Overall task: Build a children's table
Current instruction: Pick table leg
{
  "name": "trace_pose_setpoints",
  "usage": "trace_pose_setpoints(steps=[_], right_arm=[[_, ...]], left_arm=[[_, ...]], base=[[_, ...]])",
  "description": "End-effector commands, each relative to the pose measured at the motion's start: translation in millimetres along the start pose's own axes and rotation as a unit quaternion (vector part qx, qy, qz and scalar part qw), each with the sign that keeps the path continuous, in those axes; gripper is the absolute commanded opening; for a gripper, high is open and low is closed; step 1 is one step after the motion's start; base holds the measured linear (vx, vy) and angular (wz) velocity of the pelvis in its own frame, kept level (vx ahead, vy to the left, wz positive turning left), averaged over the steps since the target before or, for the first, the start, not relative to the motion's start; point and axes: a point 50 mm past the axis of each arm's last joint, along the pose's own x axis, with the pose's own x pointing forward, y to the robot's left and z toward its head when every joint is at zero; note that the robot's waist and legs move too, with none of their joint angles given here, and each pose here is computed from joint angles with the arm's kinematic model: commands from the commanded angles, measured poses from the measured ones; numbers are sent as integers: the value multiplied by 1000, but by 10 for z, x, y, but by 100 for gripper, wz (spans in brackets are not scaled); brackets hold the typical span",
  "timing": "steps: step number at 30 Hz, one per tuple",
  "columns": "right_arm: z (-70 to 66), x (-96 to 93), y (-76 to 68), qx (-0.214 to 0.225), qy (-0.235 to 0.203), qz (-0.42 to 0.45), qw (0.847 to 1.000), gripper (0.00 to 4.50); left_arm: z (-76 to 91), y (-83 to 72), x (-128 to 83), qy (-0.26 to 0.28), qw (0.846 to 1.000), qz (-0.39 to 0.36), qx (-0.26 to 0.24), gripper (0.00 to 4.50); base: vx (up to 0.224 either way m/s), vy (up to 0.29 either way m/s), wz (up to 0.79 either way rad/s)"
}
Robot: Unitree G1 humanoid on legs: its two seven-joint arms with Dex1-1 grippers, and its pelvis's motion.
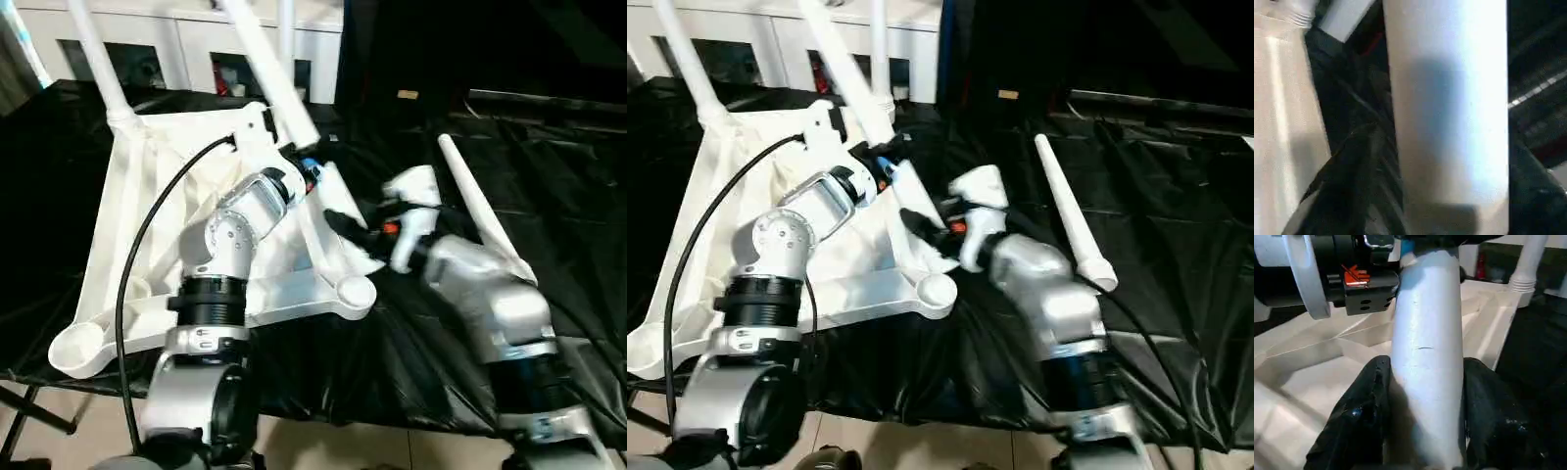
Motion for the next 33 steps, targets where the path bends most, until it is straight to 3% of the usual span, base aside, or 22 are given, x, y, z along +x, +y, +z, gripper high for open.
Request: trace_pose_setpoints(steps=[1,4,6,7,8,9,12,15,23,27,33], right_arm=[[217,83,234,-39,-45,49,997,186],[269,107,257,-49,-58,36,996,186],[302,114,241,-50,-64,32,996,186],[302,114,241,-50,-64,32,996,186],[306,109,229,-46,-65,33,996,221],[307,75,172,-13,-64,46,997,242],[317,35,107,9,-63,56,996,259],[335,-106,-36,30,-46,112,992,290],[358,-370,-195,51,-4,219,974,343],[355,-397,-259,74,8,242,967,368],[344,-375,-292,86,25,253,963,384]], left_arm=[[-52,-107,40,6,1000,-2,-6,306],[-40,-127,22,-2,1000,-8,2,314],[-15,-135,11,-10,999,-23,20,267],[-15,-135,11,-10,999,-23,20,267],[-6,-139,7,-12,999,-29,24,275],[26,-173,-9,-14,996,-68,57,268],[41,-197,-25,-10,991,-98,89,225],[110,-213,-64,-3,979,-163,120,220],[224,-250,-172,23,947,-288,139,186],[251,-358,-266,38,918,-378,114,186],[221,-432,-293,45,901,-417,109,186]], base=[[0,0,0],[0,0,0],[0,0,0],[0,0,0],[0,0,0],[0,0,0],[0,0,0],[0,0,0],[0,0,0],[0,0,0],[0,0,0]])
